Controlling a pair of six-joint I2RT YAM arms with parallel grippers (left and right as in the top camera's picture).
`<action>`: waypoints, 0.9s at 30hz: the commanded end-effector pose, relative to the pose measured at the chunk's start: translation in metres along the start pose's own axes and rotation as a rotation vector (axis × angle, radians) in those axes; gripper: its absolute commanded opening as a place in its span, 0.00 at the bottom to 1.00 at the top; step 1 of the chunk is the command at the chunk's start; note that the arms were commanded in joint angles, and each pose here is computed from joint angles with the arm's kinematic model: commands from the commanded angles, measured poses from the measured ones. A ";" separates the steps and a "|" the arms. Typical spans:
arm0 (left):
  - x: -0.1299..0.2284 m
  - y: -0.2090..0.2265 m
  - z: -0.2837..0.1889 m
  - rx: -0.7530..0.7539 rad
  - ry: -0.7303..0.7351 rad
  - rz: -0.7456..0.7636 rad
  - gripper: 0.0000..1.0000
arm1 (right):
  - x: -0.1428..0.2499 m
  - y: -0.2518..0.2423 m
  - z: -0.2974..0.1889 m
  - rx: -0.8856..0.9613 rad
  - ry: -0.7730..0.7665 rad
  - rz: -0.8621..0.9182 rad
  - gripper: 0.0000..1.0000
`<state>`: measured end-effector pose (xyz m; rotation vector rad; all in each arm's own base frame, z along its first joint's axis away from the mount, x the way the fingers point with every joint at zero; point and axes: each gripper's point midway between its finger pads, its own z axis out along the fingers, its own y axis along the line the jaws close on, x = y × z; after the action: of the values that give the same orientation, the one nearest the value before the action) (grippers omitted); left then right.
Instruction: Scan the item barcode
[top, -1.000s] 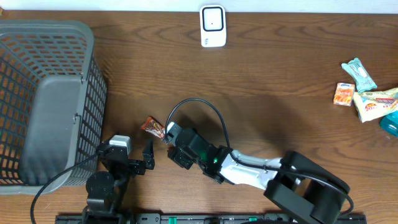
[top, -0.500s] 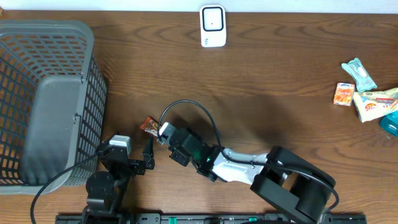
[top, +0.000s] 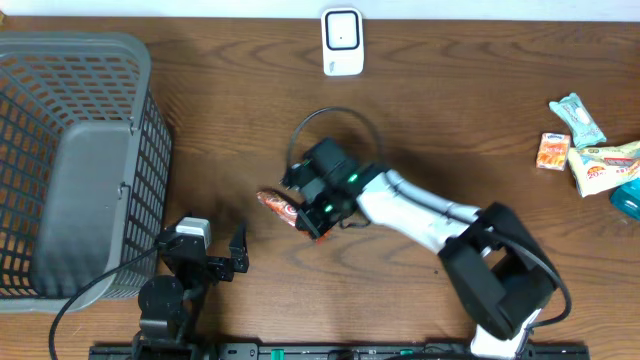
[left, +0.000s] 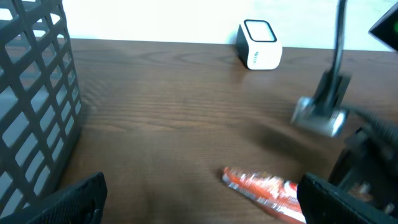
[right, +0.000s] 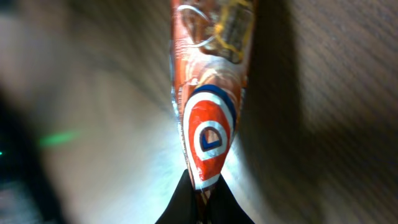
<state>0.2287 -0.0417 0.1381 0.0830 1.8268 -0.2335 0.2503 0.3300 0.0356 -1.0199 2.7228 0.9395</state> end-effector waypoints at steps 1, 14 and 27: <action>0.011 -0.002 0.002 0.015 0.027 -0.003 0.98 | -0.008 0.042 -0.045 -0.472 -0.017 0.121 0.01; 0.012 -0.002 0.002 0.015 0.028 -0.003 0.98 | -0.020 0.063 -0.125 -0.953 -0.038 0.331 0.02; 0.012 -0.002 0.002 0.015 0.028 -0.003 0.98 | 0.005 -0.021 -0.051 -0.253 0.020 0.451 0.01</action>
<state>0.2287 -0.0417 0.1381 0.0830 1.8268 -0.2335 0.2462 0.3046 0.1261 -0.4587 2.7190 2.0371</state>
